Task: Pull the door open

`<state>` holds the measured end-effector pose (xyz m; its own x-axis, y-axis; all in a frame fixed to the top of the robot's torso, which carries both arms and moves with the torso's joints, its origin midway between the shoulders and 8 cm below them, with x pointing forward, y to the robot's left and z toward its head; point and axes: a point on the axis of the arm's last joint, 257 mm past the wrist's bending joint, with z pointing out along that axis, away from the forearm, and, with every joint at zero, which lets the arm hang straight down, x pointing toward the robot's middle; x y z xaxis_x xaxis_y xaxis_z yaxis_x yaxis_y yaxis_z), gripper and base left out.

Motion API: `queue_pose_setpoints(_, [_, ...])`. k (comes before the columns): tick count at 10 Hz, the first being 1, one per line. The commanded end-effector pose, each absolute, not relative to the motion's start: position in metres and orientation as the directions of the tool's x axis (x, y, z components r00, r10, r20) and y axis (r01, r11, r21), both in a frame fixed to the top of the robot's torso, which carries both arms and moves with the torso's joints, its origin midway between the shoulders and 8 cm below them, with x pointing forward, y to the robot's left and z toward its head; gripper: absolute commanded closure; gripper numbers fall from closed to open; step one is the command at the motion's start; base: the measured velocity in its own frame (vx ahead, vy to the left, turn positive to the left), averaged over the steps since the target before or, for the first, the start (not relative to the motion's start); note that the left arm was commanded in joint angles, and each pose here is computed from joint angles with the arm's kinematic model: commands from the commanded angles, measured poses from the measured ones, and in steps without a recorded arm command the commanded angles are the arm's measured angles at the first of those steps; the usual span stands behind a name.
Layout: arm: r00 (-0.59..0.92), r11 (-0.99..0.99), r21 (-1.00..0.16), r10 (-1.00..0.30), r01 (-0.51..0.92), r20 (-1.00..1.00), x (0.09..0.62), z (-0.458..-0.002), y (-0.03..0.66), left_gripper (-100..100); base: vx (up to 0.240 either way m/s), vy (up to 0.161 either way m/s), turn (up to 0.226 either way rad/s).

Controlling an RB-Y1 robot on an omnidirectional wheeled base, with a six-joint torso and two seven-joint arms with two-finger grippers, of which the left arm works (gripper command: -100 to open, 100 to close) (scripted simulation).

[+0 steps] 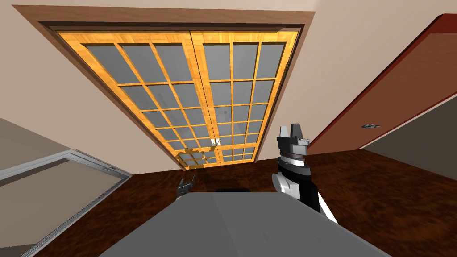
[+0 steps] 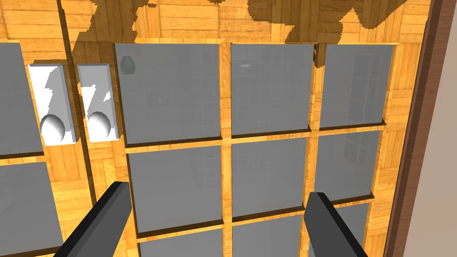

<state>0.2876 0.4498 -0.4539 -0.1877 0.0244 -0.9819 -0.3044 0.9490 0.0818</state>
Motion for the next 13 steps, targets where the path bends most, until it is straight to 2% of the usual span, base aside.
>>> queue_pose_setpoints(1, [-0.218, 0.935, 0.101, 0.026, -0.34, -0.976, 0.269, -0.46, 0.465, -100, -0.174, 0.044, -0.021])
queue_pose_setpoints(5, [-0.282, 0.889, 0.144, 0.018, -0.434, -0.959, 0.227, -0.473, 0.502, -100, -0.152, 0.041, -0.057])
queue_pose_setpoints(7, [-0.287, 0.884, 0.148, 0.016, -0.443, -0.958, 0.223, -0.474, 0.505, -100, -0.032, 0.009, -0.031])
queue_pose_setpoints(9, [-0.286, 0.862, 0.149, 0.005, -0.485, -0.958, 0.223, -0.475, 0.513, -100, 0.041, 0.036, -0.211])
queue_pose_setpoints(13, [-0.234, 0.867, 0.115, -0.002, -0.485, -0.972, 0.259, -0.466, 0.499, -100, 0.168, 0.045, -0.157])
